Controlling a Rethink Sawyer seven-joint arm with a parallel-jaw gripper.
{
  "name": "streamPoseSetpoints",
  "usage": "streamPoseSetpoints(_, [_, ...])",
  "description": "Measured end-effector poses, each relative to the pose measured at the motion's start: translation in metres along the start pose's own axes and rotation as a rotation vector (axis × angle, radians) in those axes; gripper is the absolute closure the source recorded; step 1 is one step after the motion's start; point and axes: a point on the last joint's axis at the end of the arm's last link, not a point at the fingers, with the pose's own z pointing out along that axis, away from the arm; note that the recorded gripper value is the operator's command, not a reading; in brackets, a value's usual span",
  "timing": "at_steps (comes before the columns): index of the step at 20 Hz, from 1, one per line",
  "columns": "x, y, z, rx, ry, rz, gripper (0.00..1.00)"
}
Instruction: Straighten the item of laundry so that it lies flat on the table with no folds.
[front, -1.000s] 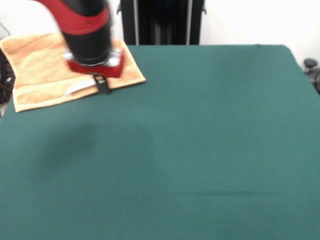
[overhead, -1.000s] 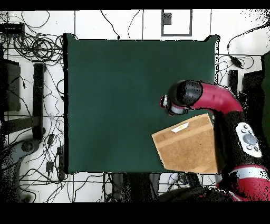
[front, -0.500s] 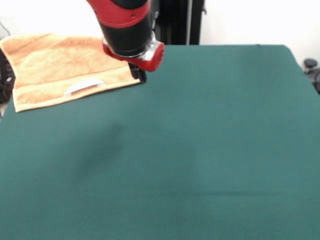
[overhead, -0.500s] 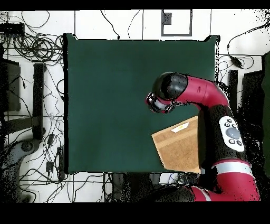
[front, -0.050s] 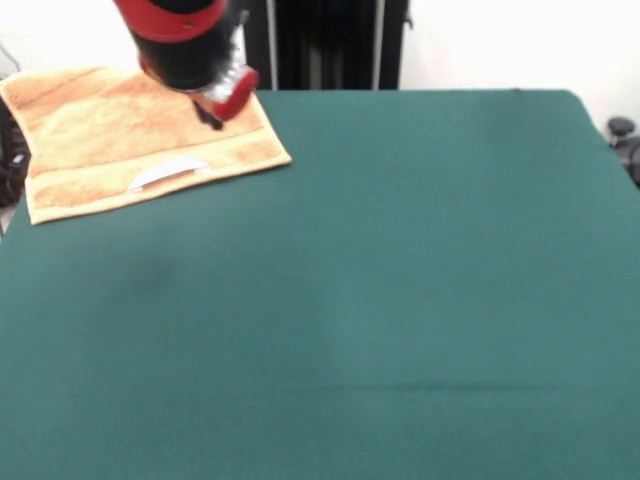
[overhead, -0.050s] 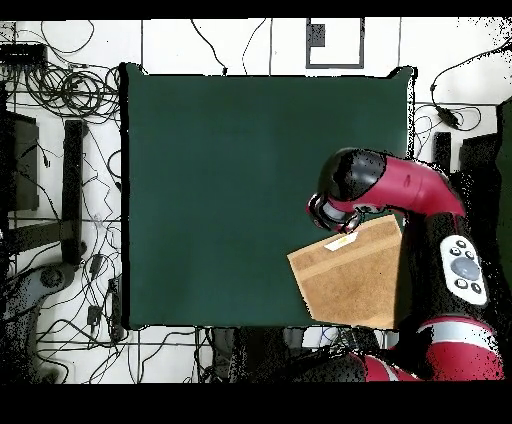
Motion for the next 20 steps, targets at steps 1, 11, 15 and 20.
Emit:
streamPoseSetpoints(1, [-0.001, -0.005, 0.0, 0.011, -0.001, 0.006, 1.0])
streamPoseSetpoints(11, [-0.012, -0.047, -0.001, 0.082, -0.024, 0.071, 1.0])
streamPoseSetpoints(15, [-0.013, -0.049, -0.002, 0.076, -0.026, 0.078, 1.0])
streamPoseSetpoints(20, [-0.021, -0.046, -0.004, 0.033, -0.075, 0.088, 1.0])
